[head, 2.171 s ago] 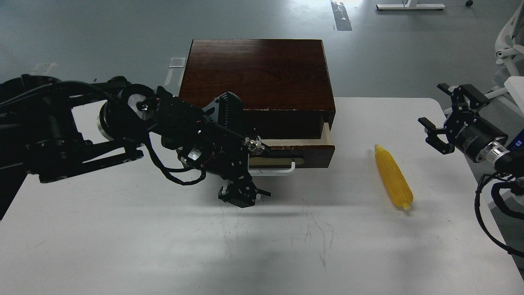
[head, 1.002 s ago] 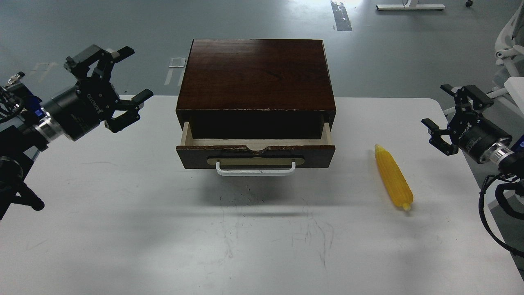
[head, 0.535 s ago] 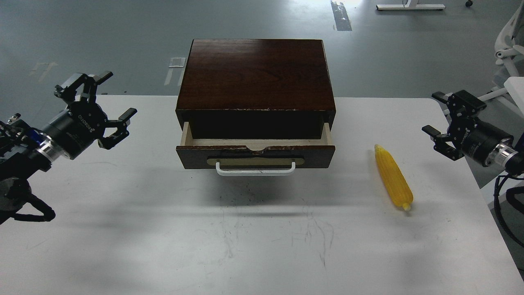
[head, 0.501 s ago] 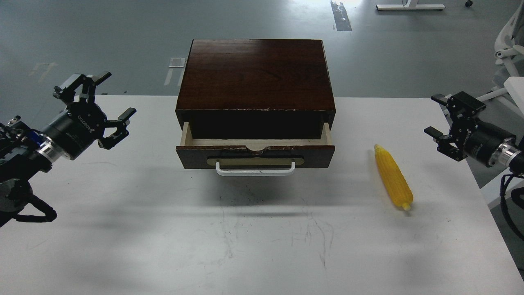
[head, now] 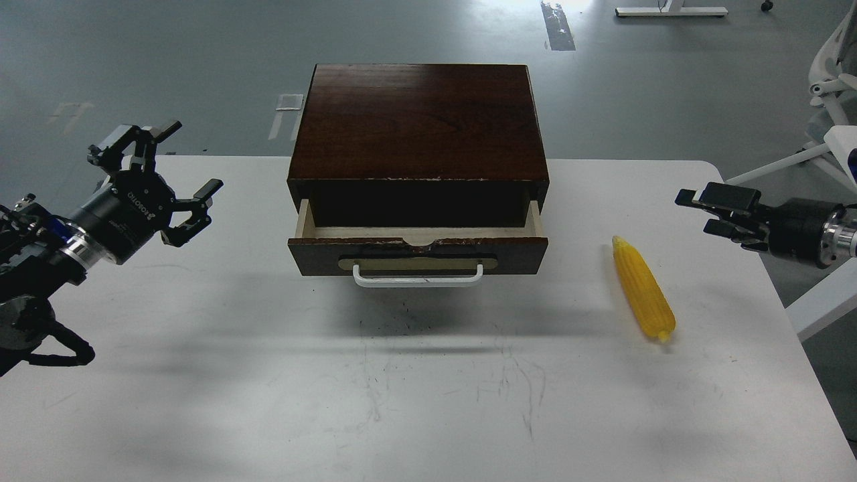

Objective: Put corn in drawer with both arms
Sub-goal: 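Lower the right gripper and grasp the yellow corn cob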

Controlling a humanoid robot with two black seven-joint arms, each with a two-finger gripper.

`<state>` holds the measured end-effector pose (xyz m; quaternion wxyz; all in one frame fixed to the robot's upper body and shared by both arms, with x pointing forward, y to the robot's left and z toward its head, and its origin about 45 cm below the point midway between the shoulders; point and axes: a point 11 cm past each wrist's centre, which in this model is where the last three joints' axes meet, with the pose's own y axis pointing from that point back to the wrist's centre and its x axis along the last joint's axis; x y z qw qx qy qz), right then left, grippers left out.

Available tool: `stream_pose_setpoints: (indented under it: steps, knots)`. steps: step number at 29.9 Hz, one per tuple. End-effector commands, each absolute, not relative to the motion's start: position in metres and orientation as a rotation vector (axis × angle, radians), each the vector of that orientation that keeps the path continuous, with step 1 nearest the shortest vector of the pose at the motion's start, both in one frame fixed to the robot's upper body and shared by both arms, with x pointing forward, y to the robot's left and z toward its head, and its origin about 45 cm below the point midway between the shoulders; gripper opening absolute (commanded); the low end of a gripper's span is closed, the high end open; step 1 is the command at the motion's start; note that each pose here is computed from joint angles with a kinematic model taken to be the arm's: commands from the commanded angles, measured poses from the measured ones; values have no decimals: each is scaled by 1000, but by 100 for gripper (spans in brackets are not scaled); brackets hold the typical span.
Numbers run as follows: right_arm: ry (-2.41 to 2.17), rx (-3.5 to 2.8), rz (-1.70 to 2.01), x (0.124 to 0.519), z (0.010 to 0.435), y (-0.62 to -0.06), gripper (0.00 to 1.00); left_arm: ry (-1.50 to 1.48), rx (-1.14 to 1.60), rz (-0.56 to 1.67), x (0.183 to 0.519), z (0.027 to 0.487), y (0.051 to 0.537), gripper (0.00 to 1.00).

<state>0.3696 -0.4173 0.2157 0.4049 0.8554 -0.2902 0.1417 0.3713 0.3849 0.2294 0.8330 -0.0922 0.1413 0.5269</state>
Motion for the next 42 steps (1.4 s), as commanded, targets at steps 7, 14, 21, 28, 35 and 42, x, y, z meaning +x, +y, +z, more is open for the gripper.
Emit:
stream_pose_setpoints:
  steps: [7, 14, 21, 28, 35, 42]
  knots:
    - [-463, 2083, 364, 355, 179, -398, 100, 298, -193, 1114, 371, 229, 384, 99]
    - [-382, 2051, 362, 358, 168, -389, 100, 298, -193, 1114, 371, 229, 384, 99]
    - [-324, 2002, 376, 360, 161, -390, 100, 297, -194, 1114, 371, 230, 384, 99]
    - [-271, 1966, 405, 361, 161, -389, 100, 294, -198, 1117, 372, 231, 385, 99]
    - [-260, 1952, 416, 368, 156, -383, 100, 293, -197, 1118, 372, 231, 386, 99]
    - [-228, 1933, 419, 367, 147, -380, 99, 292, -196, 1119, 372, 232, 387, 99]
